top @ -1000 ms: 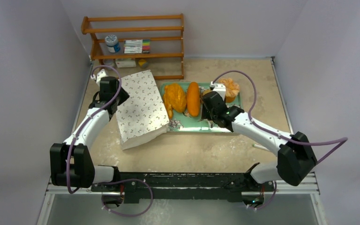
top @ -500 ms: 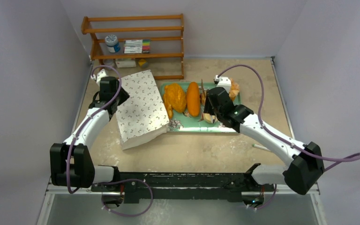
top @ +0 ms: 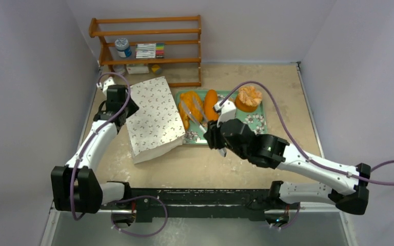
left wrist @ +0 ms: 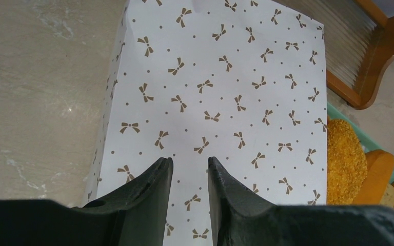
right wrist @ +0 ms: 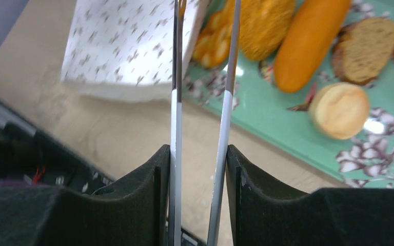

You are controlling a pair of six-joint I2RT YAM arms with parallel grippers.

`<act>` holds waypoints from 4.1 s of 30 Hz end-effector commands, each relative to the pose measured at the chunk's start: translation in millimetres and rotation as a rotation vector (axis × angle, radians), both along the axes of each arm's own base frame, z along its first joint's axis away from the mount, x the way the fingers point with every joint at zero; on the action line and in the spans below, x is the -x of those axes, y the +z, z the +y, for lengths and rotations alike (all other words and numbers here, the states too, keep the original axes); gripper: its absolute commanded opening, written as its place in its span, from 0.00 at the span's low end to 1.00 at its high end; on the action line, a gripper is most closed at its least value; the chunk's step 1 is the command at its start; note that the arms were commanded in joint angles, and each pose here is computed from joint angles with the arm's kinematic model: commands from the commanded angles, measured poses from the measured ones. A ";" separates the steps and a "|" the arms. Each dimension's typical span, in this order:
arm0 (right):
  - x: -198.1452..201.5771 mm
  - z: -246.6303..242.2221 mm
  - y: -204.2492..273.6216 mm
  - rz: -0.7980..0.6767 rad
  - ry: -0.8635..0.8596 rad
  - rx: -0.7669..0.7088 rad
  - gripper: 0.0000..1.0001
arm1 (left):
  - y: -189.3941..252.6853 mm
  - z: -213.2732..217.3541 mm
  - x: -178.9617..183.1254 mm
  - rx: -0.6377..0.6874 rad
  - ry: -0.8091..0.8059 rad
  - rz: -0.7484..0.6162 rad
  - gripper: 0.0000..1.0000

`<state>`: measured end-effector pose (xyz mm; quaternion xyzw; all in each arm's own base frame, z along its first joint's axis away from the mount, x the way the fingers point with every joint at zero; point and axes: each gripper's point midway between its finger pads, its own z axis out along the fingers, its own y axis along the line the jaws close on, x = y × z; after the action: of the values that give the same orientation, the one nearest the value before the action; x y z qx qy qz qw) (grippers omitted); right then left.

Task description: Take the fake bread out of the paper bag

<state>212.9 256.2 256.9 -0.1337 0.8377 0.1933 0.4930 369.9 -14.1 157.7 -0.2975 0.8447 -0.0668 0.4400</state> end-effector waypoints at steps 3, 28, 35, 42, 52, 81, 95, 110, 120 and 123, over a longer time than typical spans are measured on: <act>68.3 28.8 -2.4 0.058 0.162 -0.020 0.27 | 42.4 17.8 19.5 -0.076 0.035 -0.053 0.32; 136.8 115.2 -83.2 0.182 0.402 0.138 0.24 | 58.2 24.6 49.6 -0.087 0.064 -0.055 0.32; 89.0 124.2 -77.7 0.111 0.330 0.142 0.23 | 65.0 24.2 50.5 -0.083 0.065 -0.074 0.32; 47.2 129.2 -34.5 0.000 0.271 0.109 0.23 | 77.3 23.8 50.6 -0.081 0.063 -0.094 0.34; 16.0 139.7 -3.9 -0.079 0.247 0.091 0.22 | 83.1 25.7 55.7 -0.086 0.069 -0.103 0.38; -59.9 132.7 4.4 -0.098 0.158 0.079 0.20 | 147.3 -19.0 77.5 0.031 -0.172 -0.351 0.67; -92.2 145.2 27.7 -0.125 0.174 0.074 0.20 | 141.0 -53.1 74.9 0.019 -0.380 -0.324 0.67; -116.3 152.7 30.2 -0.129 0.175 0.086 0.20 | 192.2 -49.1 82.4 -0.021 -0.378 -0.437 0.67; -117.0 159.0 35.6 -0.134 0.196 0.073 0.20 | 186.5 -56.5 76.9 -0.004 -0.416 -0.417 0.68; -116.4 160.2 34.7 -0.130 0.202 0.071 0.20 | 177.9 -60.0 75.5 0.004 -0.436 -0.392 0.68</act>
<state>320.2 407.0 248.4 -0.2609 0.8218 0.1708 0.4768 292.2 -66.3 326.8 -0.1161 0.7934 -0.2040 0.5616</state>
